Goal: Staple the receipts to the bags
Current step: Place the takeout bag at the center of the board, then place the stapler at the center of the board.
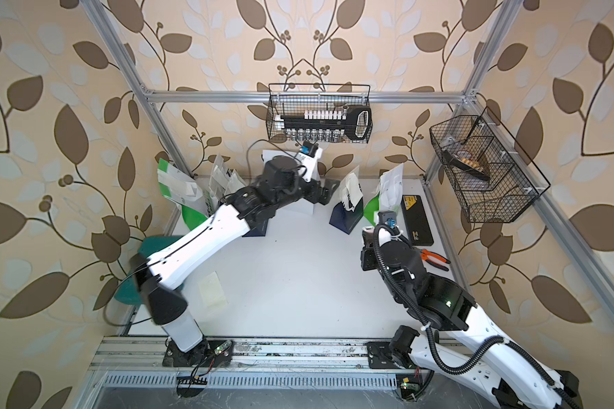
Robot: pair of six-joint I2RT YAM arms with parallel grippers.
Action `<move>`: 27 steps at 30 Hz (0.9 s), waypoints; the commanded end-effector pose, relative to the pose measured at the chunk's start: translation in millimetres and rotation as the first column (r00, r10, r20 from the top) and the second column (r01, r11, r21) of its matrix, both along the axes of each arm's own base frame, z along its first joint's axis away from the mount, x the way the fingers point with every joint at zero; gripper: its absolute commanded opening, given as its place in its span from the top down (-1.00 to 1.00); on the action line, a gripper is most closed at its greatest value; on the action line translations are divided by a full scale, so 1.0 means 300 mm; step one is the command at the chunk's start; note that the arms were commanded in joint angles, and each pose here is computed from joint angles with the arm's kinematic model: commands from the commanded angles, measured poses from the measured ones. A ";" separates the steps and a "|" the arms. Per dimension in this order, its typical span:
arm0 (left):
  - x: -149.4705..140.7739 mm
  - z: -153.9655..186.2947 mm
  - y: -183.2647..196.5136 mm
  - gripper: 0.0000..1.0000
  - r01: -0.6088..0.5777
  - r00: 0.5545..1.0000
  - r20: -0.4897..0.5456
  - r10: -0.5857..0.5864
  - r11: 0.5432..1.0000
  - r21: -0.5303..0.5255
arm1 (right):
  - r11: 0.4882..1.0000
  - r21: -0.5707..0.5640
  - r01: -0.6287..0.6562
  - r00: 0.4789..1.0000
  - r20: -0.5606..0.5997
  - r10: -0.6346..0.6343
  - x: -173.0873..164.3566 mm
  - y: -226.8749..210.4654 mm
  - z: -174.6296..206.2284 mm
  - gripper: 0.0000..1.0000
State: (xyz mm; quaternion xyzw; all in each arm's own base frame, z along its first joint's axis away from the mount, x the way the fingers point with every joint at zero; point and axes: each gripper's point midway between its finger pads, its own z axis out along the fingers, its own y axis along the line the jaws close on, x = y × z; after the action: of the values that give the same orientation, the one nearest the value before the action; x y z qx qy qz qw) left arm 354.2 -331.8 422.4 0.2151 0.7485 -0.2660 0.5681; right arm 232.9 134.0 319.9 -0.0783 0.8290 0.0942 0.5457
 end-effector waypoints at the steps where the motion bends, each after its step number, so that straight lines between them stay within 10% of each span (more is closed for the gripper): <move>1: -0.178 0.177 0.235 -0.98 -0.065 0.990 0.111 0.081 0.988 -0.140 | 0.942 0.068 -0.328 0.929 -0.159 0.335 -0.044 0.276 -0.127 1.00; 11: -0.488 0.043 0.679 -0.98 -0.255 0.964 0.055 0.259 0.965 -0.061 | 0.796 0.135 -0.590 0.563 -0.638 0.526 -0.089 0.769 -0.633 1.00; 27: -0.542 -0.031 0.812 -0.98 -0.357 0.932 0.060 0.358 0.934 -0.020 | 0.847 -0.001 -0.531 0.514 -0.795 0.321 -0.017 0.878 -0.914 0.70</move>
State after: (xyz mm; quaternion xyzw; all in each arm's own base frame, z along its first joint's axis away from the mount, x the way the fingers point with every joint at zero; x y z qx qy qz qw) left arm 188.6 -97.4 412.6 0.0957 0.7564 -0.1750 0.6230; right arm 225.6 396.4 49.7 -0.3049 0.9343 0.1632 0.0860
